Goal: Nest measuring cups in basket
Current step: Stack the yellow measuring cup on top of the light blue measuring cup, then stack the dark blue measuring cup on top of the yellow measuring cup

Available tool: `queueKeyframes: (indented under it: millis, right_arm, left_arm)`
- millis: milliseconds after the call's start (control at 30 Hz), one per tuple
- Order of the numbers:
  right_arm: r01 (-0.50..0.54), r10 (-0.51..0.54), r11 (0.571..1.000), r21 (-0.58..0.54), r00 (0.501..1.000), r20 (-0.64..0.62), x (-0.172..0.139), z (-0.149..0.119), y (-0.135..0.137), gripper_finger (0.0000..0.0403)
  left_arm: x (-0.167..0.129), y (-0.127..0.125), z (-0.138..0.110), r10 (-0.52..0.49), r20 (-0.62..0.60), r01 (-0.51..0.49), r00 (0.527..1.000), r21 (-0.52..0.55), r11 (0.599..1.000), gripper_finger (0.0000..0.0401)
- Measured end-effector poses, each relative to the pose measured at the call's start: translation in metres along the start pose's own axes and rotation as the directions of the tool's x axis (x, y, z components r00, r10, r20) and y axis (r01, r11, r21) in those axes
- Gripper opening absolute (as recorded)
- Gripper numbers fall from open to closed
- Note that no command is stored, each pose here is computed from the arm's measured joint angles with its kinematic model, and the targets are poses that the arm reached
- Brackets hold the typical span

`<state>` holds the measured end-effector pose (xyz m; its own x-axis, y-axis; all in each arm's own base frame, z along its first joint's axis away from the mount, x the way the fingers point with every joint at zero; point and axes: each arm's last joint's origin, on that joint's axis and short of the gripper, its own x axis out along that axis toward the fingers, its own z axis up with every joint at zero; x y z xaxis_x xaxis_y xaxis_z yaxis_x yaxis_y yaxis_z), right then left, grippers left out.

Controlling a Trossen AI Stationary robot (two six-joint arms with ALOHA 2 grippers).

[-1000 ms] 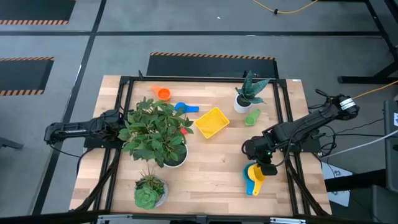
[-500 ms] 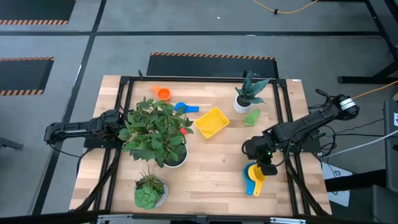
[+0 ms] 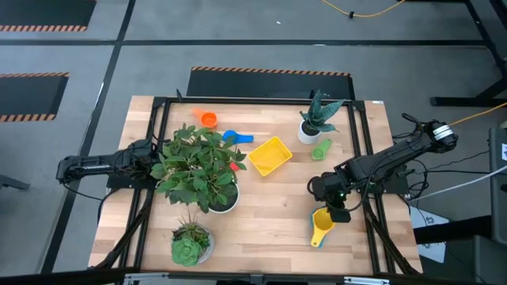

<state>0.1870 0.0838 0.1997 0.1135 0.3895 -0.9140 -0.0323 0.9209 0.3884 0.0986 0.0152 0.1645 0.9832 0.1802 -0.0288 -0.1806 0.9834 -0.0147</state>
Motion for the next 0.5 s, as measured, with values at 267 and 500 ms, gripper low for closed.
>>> queueKeyframes:
  millis: [267,500]
  right_arm:
    - [0.001,-0.001,1.000,-0.002,1.000,0.000,0.0000,0.0000,0.0000,0.0122]
    - [0.011,-0.011,1.000,-0.006,1.000,0.013,0.0000,0.0008,-0.0001,0.0122]
  left_arm:
    - [0.0000,0.0000,0.0002,0.000,0.001,0.000,1.000,0.000,1.000,0.0160]
    - [0.0000,0.0000,0.0001,0.000,0.000,0.000,1.000,0.000,1.000,0.0160]
